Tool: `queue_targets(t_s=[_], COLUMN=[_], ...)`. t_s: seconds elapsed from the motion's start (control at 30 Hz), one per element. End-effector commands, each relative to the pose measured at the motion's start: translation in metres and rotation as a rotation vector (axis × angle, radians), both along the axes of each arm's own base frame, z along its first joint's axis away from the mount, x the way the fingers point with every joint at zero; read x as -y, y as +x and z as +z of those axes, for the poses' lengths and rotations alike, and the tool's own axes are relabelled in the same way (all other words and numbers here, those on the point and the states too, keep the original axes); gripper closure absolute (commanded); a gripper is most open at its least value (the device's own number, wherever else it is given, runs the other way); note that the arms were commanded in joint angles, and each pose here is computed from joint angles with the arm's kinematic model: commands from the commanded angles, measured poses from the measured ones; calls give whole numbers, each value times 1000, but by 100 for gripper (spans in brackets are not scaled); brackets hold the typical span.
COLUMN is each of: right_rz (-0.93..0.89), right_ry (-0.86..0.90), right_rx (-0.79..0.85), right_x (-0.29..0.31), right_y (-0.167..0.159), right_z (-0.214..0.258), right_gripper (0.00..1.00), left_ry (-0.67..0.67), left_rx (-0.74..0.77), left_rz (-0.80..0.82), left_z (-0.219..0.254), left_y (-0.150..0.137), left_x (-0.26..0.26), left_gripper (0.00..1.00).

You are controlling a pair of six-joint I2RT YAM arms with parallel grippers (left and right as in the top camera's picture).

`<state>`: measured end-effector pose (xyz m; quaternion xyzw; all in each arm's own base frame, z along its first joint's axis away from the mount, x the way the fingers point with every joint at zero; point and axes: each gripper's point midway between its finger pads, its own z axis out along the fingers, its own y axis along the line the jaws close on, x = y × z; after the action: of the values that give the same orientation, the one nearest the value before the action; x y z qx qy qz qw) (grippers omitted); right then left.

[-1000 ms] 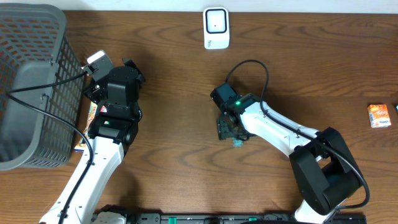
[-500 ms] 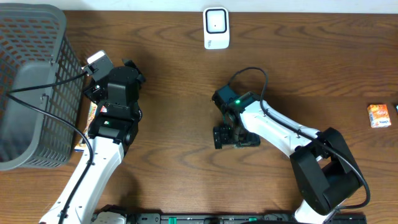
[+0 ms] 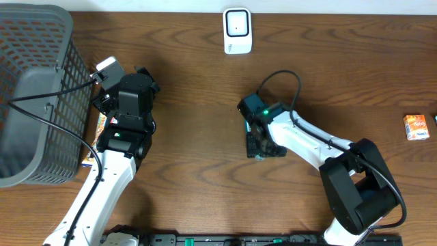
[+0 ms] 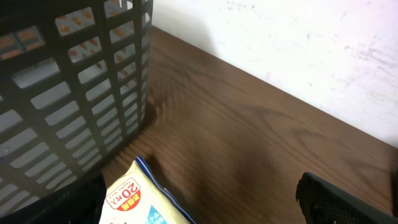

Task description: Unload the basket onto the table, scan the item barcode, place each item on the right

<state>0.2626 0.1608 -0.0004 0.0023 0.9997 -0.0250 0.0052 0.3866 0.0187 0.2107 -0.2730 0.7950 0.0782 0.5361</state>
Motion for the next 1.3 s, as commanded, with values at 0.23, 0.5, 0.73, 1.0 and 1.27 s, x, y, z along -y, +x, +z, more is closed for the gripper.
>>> queue_targets(t_s=[0.23, 0.5, 0.73, 1.0, 1.27], right_rz=[-17, -18, 101, 258, 296], right_ry=[24, 76, 132, 10, 23], right_rx=[-34, 40, 129, 267, 295], right_x=[7, -7, -29, -12, -8], right_y=[-17, 5, 37, 58, 52], right_z=[-20, -13, 31, 104, 129], right_gripper=[73, 83, 88, 86, 82], left_ry=[14, 16, 26, 26, 26], left_rx=[-13, -24, -66, -67, -66], left_rz=[26, 27, 26, 26, 26], left_z=[-5, -7, -14, -15, -14], left_y=[-2, -4, -8, -9, -9], left_x=[-6, -6, -7, -7, -7], left_gripper=[2, 2, 2, 2, 2])
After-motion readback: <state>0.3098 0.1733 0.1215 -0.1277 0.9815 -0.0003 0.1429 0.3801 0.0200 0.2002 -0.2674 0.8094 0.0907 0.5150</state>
